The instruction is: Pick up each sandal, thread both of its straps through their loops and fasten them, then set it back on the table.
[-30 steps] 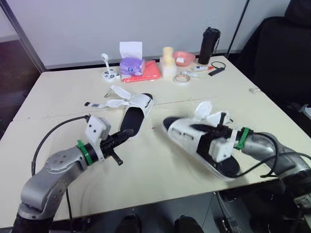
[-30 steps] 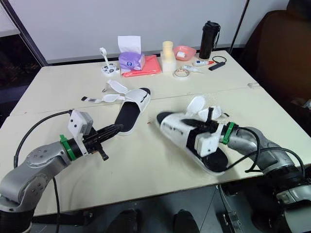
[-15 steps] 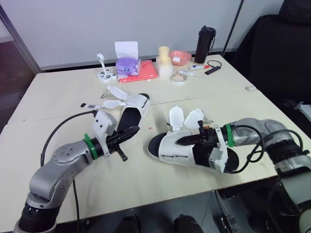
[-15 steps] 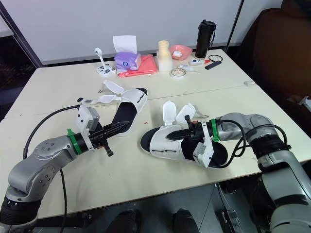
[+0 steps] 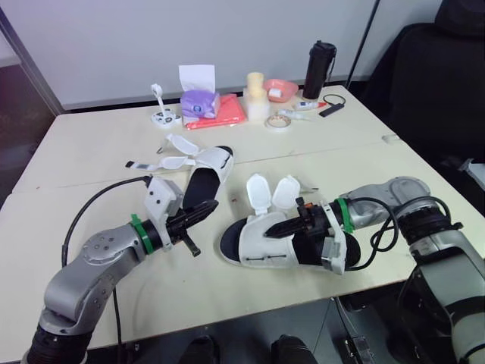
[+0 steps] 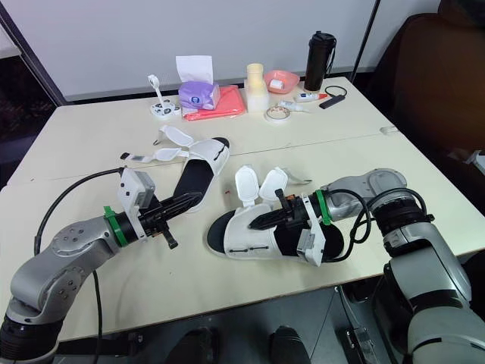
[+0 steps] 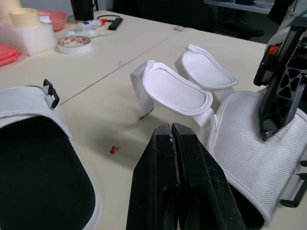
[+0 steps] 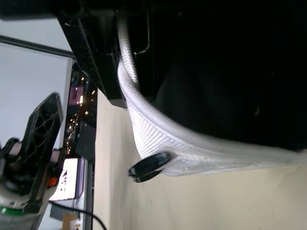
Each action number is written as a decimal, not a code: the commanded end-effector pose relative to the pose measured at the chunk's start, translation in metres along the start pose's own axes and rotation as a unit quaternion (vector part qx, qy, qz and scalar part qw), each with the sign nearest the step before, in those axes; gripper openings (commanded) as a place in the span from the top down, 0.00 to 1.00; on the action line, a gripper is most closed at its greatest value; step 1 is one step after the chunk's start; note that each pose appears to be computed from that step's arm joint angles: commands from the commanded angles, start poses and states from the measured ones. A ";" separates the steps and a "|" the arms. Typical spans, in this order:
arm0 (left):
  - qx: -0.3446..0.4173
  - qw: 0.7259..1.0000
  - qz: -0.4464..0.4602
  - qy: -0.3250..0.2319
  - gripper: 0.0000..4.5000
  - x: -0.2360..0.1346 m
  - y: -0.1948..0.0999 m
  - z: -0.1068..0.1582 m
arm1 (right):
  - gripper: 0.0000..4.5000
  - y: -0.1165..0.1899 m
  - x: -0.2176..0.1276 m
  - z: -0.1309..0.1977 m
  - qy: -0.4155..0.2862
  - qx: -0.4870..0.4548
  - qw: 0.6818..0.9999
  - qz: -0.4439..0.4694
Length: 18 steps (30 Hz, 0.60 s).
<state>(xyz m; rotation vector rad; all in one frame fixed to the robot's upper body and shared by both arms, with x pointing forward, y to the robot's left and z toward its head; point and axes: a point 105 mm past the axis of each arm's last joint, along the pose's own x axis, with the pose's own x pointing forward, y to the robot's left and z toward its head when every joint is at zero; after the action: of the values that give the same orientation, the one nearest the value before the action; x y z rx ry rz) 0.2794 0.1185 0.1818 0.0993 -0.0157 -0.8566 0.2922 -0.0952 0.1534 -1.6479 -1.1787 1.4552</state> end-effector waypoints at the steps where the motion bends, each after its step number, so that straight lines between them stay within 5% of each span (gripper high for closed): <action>1: 0.015 1.000 0.000 -0.017 1.00 -0.003 -0.001 0.011 | 0.99 -0.013 -0.002 -0.001 -0.001 -0.027 0.999 -0.021; 8: 0.014 1.000 -0.005 -0.017 1.00 -0.001 -0.002 0.011 | 0.99 0.006 0.003 0.006 -0.015 -0.013 1.000 0.003; 11: 0.013 1.000 -0.009 -0.015 1.00 0.000 -0.002 0.009 | 0.79 0.014 0.004 0.004 -0.009 -0.001 1.000 0.012; 18: 0.008 0.999 -0.034 0.011 1.00 -0.007 -0.003 0.000 | 0.01 0.010 -0.010 -0.013 0.037 0.009 0.999 0.012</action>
<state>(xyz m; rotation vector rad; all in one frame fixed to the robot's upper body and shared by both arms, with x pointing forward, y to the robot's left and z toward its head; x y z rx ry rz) 0.2746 0.1200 0.1764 0.1222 0.0173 -0.9052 0.3023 -0.1070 0.1355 -1.6887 -1.0826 1.4523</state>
